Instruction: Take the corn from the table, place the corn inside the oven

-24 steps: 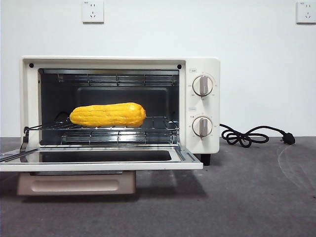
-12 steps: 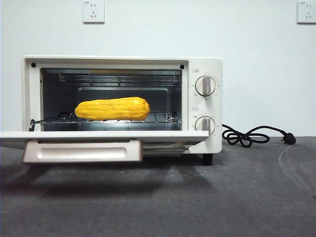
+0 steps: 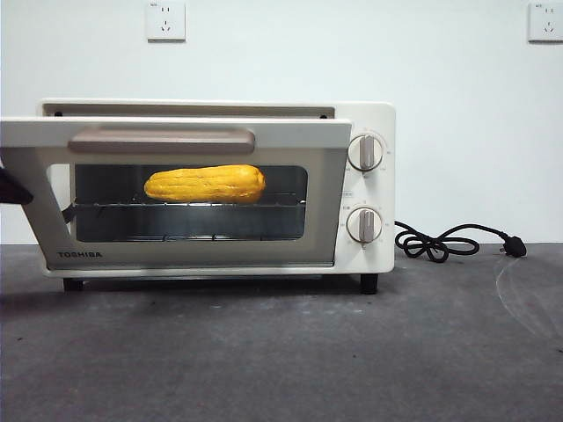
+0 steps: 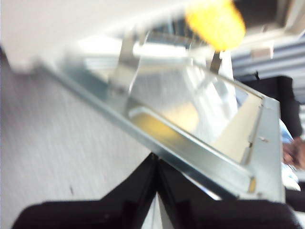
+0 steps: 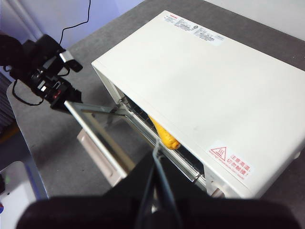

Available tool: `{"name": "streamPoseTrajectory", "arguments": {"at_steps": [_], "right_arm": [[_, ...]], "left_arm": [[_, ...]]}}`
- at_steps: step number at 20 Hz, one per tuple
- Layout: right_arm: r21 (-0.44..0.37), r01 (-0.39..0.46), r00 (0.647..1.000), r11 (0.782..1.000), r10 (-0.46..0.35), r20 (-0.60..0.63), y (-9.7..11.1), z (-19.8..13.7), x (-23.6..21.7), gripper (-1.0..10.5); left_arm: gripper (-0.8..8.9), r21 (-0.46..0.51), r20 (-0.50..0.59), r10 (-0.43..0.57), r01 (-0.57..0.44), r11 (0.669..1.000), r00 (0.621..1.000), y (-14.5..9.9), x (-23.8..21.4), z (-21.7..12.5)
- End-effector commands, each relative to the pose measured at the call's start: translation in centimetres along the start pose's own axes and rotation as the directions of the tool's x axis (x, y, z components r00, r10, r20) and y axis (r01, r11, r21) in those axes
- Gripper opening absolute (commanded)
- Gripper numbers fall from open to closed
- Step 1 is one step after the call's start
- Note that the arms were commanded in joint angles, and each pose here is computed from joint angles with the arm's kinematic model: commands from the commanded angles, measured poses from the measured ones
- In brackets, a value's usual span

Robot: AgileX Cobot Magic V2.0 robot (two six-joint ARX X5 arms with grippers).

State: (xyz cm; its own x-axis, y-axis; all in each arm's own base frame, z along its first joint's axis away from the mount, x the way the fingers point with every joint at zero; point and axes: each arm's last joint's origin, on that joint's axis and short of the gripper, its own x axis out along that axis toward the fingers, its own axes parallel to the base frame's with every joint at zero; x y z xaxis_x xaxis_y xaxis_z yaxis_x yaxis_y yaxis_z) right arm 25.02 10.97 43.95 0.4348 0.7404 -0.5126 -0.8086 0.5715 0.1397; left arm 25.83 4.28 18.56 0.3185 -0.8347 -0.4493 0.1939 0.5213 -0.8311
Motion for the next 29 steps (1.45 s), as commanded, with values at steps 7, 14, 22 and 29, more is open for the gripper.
{"name": "streamPoseTrajectory", "arguments": {"at_steps": [7,14,22,29], "right_arm": [[-0.009,-0.005,1.0,1.0,0.005,-0.001,0.0,0.0,0.2,-0.1],[-0.016,-0.002,1.0,1.0,0.002,0.011,-0.1,0.1,0.2,-0.1],[-0.016,-0.001,1.0,1.0,0.002,0.01,-0.1,0.1,0.2,-0.1],[-0.015,-0.001,1.0,1.0,0.002,0.01,-0.1,0.1,0.2,-0.1]], "left_arm": [[-0.08,-0.014,0.176,-0.013,0.015,1.0,0.984,-0.8,-0.8,2.9],[-0.08,0.004,0.232,-0.026,0.026,1.0,0.972,-1.1,-1.0,3.9],[-0.08,0.026,0.297,-0.041,0.035,0.999,0.954,-1.4,-1.4,4.9],[-0.08,0.015,0.311,-0.046,0.043,0.999,0.949,-1.6,-1.6,5.1]]}}
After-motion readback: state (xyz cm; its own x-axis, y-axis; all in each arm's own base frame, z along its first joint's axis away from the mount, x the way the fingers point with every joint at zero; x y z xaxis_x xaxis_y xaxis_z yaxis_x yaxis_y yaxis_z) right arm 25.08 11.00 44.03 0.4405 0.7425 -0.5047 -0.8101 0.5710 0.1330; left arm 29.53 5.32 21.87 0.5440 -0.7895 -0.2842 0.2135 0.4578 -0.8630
